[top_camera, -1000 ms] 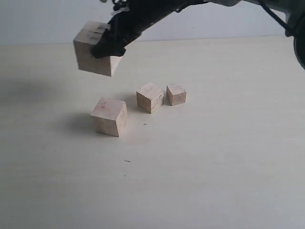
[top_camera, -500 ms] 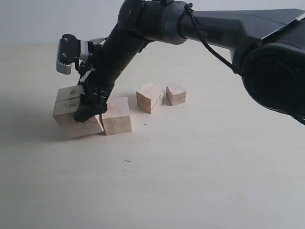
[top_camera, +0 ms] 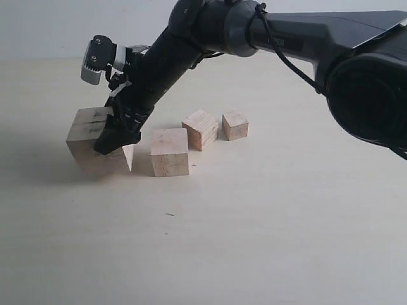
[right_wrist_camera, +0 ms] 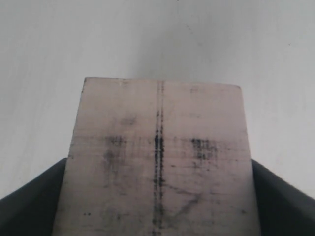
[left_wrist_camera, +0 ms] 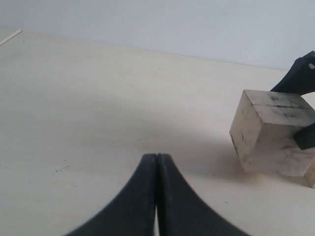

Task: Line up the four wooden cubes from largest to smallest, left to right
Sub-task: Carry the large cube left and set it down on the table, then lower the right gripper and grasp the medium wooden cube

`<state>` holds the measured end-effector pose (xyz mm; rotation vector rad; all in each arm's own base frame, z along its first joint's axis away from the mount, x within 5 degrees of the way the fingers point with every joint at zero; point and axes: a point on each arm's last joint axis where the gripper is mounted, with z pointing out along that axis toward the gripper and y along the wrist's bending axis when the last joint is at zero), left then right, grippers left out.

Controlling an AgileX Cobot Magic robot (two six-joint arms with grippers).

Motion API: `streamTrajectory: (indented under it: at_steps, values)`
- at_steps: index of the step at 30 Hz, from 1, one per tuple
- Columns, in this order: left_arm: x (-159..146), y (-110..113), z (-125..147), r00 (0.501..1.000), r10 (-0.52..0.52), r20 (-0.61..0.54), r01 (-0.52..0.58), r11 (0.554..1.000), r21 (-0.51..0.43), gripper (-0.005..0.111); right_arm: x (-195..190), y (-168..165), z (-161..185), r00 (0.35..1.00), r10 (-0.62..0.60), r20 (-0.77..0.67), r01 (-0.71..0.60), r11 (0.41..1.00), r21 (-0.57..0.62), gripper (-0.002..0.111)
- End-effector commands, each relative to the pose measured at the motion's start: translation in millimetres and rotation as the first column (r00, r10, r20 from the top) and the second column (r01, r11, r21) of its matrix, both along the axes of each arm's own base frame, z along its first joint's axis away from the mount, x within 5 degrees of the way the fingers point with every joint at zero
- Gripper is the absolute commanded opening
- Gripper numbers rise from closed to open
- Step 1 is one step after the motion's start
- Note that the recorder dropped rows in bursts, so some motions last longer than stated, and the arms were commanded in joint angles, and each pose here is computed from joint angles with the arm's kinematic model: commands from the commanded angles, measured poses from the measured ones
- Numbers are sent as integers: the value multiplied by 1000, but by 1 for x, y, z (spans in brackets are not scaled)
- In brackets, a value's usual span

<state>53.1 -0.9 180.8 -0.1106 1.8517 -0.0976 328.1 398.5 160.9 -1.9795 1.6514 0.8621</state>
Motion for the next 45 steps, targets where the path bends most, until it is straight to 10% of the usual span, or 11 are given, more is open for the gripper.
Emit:
streamTrajectory:
  at_steps: [1,12,19,21,38,45]
  values:
    - [0,0,0,1000,-6,12,6,1000,-2,0,4,4,-6,1000,-16,0,16,999,42,0]
    - [0,0,0,1000,-6,12,6,1000,-2,0,11,-1,-17,999,-9,41,9,1000,-1,4]
    - [0,0,0,1000,-6,12,6,1000,-2,0,12,0,-16,999,-47,22,47,999,6,95]
    - [0,0,0,1000,-6,12,6,1000,-2,0,14,0,-16,996,-88,4,88,996,1,102]
    - [0,0,0,1000,-6,12,6,1000,-2,0,-1,-13,66,997,-60,37,59,997,46,105]
    - [0,0,0,1000,-6,12,6,1000,-2,0,3,-36,76,983,-66,170,97,979,-179,105]
